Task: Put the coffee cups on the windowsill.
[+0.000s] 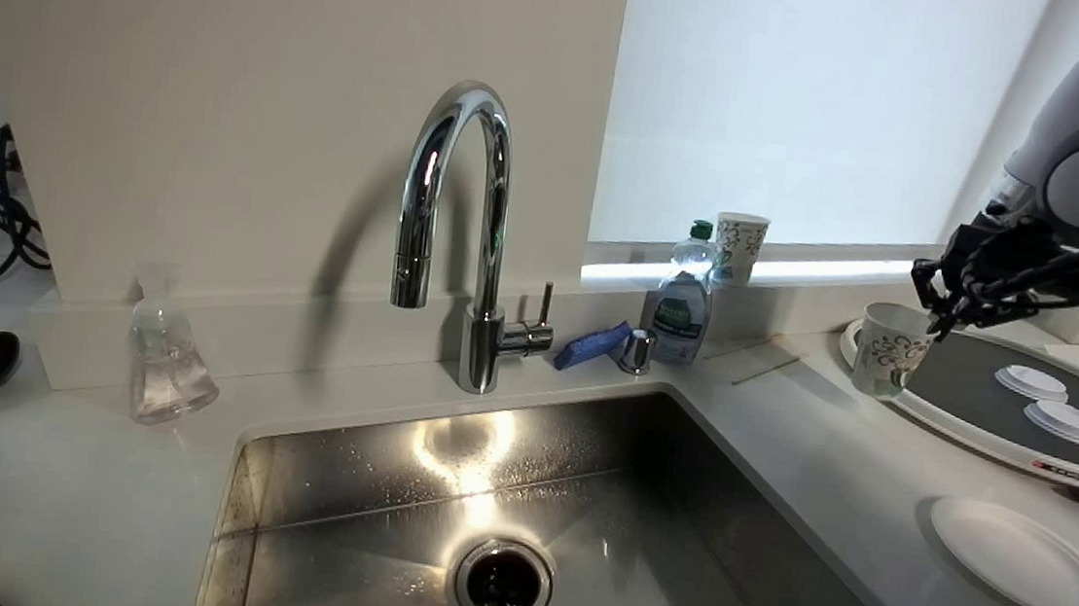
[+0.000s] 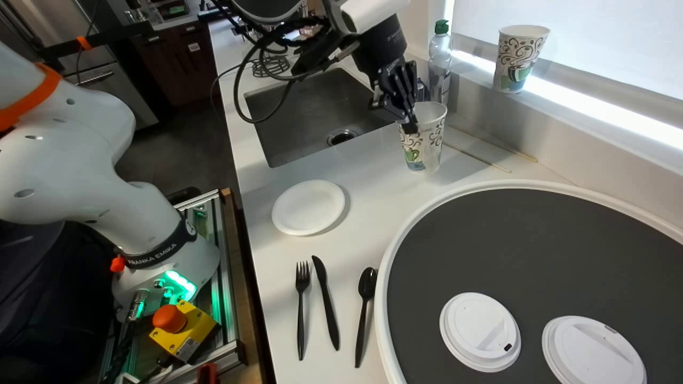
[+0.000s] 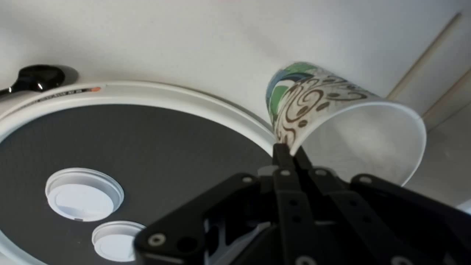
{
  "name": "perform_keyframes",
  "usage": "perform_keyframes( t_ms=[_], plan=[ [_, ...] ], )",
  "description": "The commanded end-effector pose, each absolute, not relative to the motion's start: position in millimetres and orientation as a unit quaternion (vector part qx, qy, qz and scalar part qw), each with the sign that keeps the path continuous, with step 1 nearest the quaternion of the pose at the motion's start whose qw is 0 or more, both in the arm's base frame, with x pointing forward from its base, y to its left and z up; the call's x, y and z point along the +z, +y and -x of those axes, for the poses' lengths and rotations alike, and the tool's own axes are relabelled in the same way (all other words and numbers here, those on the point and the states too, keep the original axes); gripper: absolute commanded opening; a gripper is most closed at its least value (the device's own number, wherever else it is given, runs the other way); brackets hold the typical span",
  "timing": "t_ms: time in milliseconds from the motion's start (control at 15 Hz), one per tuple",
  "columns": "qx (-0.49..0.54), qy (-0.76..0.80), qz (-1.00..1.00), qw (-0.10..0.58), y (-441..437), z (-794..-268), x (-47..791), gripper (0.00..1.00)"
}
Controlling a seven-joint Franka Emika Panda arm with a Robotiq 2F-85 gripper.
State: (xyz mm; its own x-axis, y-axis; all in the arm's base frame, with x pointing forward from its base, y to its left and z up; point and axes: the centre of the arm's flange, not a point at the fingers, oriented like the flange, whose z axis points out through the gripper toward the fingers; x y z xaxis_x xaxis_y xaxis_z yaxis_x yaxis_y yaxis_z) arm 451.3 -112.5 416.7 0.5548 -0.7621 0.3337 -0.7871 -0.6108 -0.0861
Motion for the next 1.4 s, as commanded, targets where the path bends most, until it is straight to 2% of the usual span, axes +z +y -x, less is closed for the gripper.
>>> perform_keyframes(
  t_ms=[0, 667, 1333],
  plan=[
    [0.183, -0.43, -0.884, 0.033, -126.3, -482.0, 434.3, 0.01],
    [0.2, -0.418, -0.886, 0.002, -161.8, -576.7, 456.4, 0.01],
    [0.218, -0.408, -0.886, -0.02, -179.8, -638.5, 480.5, 0.01]
  ],
)
